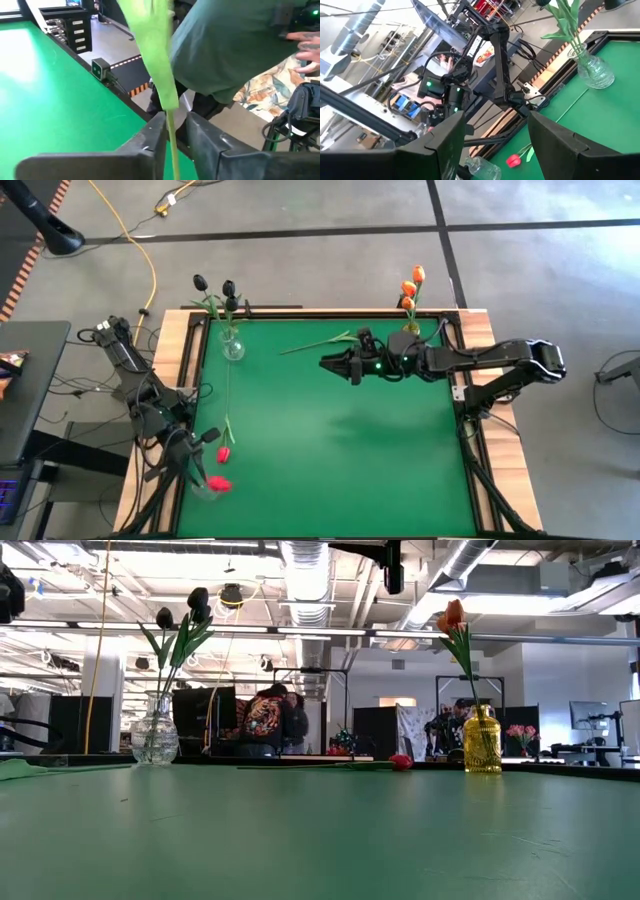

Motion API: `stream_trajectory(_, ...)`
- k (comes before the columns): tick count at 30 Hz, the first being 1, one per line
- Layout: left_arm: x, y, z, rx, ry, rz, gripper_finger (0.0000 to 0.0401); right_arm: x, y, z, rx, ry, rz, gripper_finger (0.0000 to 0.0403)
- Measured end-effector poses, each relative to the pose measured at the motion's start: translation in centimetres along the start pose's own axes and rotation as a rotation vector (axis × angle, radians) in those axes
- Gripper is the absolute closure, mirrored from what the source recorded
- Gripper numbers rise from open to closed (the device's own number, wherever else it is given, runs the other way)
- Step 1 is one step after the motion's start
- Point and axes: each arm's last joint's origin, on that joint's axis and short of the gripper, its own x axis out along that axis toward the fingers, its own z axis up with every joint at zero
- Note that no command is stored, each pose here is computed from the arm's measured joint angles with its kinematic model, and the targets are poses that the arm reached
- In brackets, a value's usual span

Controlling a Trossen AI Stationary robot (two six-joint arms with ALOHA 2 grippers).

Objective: Sort flowers into vase by color
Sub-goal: Put the right red flower into the bottom transparent vase, then put the top red flower into the bottom transparent vase

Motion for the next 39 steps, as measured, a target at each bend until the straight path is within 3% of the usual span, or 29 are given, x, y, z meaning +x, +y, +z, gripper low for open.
stream_trajectory(7, 0.0, -0.1, -0.1, 0.009, 0.019, -0.038, 0.0291, 0.0, 0.1, -0.1, -0.006, 0.005, 0.004, 0.0159)
stream_trajectory(12, -0.1, -0.2, -0.4, -0.004, 0.056, -0.081, 0.0288, 0.0, 0.1, -0.1, -0.008, 0.004, 0.004, 0.0159)
stream_trajectory(23, -2.0, -0.3, -0.7, -0.156, 0.196, -0.128, 0.0287, 0.0, 0.2, 0.1, -0.043, -0.013, 0.019, 0.0159)
stream_trajectory(27, -3.6, -0.2, 0.3, -0.170, 0.261, -0.016, 0.0287, 0.0, 0.4, 0.3, -0.113, -0.034, 0.040, 0.0159)
stream_trajectory(32, -5.3, 0.7, 2.2, -0.129, 0.214, 0.226, 0.0287, 0.0, 0.5, 0.3, -0.243, -0.042, 0.043, 0.0159)
stream_trajectory(39, -5.6, 2.8, 2.6, -0.145, 0.212, 0.430, 0.0287, 0.0, 0.4, 0.3, -0.400, -0.037, 0.033, 0.0159)
